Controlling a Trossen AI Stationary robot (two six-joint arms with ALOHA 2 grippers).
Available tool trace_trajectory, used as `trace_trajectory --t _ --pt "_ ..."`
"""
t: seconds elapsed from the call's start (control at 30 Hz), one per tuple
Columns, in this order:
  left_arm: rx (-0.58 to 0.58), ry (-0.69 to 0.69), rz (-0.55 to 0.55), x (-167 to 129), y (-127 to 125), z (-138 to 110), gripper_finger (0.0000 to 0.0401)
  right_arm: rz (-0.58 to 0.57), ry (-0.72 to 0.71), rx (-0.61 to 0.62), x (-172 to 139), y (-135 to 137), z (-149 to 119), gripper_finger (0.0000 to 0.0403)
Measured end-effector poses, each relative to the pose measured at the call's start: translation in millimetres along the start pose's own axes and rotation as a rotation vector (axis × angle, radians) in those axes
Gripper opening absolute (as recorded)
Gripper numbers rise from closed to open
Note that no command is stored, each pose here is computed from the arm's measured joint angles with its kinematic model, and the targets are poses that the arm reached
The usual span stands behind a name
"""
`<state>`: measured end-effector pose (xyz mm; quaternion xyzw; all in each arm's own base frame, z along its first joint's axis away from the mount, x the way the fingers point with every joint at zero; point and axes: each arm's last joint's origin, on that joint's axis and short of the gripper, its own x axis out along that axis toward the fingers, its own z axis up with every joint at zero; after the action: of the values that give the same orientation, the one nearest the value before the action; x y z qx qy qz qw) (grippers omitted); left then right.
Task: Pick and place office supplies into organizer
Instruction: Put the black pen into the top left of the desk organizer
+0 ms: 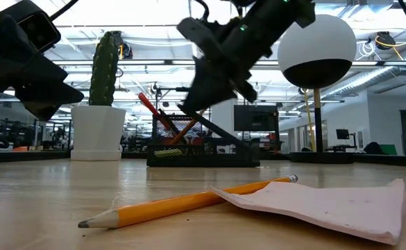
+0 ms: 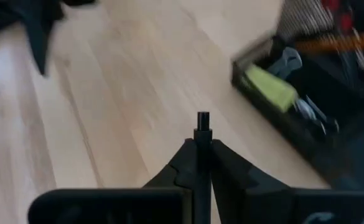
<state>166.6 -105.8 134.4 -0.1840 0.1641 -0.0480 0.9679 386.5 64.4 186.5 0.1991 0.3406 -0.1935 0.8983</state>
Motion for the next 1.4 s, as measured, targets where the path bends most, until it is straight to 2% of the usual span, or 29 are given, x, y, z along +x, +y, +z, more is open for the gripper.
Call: trace_trajectory --t 0.13,0.4,0.63,1.07,1.4 --pt "0.001 0.001 0.001 0.0 0.1 -0.1 0.0189 0.018 -0.135 -0.047 1.1 1.7 14.5 0.0019" --pt "0.002 0.004 0.002 0.0 0.2 -0.4 0.0189 -0.065 -0.457 -0.178 -0.9 -4.3 51.9 0.0019" --pt "0.006 0.005 0.003 0.0 0.3 -0.5 0.0189 -0.096 -0.633 -0.184 -2.2 -23.7 83.4 0.0018" --pt "0.014 0.018 0.021 0.0 1.7 -2.2 0.0189 -0.196 -0.660 -0.169 7.5 -63.3 105.7 0.0018" --pt "0.012 0.018 0.021 0.0 1.7 -2.2 0.0189 -0.196 -0.631 -0.193 39.1 -72.3 88.6 0.0018"
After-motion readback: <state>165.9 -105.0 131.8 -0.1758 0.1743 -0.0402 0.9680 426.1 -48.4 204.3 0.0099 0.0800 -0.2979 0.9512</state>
